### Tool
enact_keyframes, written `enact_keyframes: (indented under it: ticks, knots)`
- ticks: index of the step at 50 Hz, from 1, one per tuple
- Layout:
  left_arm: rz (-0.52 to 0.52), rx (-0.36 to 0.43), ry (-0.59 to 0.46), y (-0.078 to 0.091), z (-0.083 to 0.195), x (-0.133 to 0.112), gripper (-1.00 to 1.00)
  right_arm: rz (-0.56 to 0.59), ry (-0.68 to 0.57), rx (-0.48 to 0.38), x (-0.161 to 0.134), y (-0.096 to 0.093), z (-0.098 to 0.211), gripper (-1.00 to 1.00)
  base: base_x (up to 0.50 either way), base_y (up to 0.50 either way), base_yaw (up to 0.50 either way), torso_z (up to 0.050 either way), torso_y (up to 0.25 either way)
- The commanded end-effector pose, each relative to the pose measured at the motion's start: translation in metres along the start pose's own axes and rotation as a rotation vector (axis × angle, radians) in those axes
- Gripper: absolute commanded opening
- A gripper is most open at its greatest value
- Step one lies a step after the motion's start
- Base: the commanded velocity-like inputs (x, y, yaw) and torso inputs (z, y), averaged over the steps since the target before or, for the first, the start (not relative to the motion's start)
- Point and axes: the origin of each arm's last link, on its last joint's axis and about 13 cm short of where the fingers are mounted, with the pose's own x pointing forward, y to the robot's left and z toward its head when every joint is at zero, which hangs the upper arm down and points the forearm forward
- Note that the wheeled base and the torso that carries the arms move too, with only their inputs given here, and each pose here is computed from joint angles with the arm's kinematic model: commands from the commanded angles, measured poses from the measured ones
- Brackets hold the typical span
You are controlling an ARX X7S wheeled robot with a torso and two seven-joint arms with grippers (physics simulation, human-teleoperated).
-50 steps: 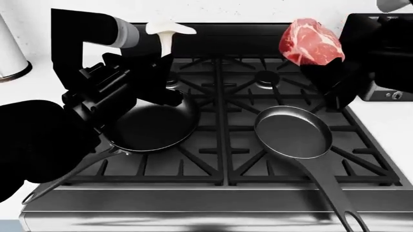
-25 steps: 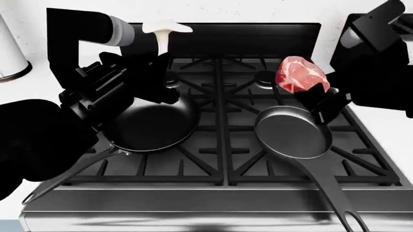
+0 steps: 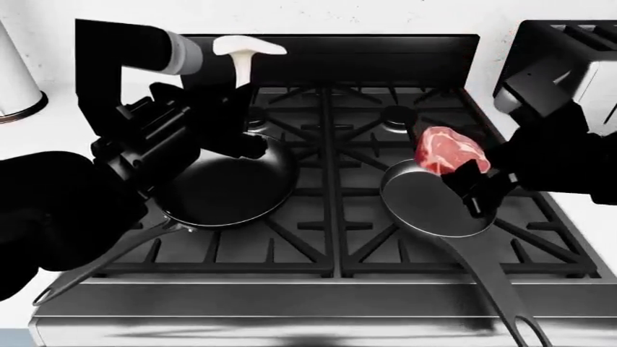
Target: Place both pans onto different burners. Then place the mushroom and the steak on different pans.
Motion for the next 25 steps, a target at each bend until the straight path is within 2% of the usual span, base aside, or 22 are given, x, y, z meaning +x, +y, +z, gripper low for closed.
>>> enact_keyframes:
  ticks: [1, 25]
  knots:
    - [-0.005, -0.012, 0.011, -0.001, -0.001, -0.001, -1.0, 0.009, 0.027, 0.007, 0.004, -0.001, -0.003, -1.0, 0.0, 0.0, 0.0, 0.0, 0.0]
    - [-0.011, -0.025, -0.002, 0.0, 0.0, -0.003, -1.0, 0.012, 0.114, 0.032, 0.016, -0.001, -0.007, -1.0, 0.0, 0.0, 0.0, 0.0, 0.0]
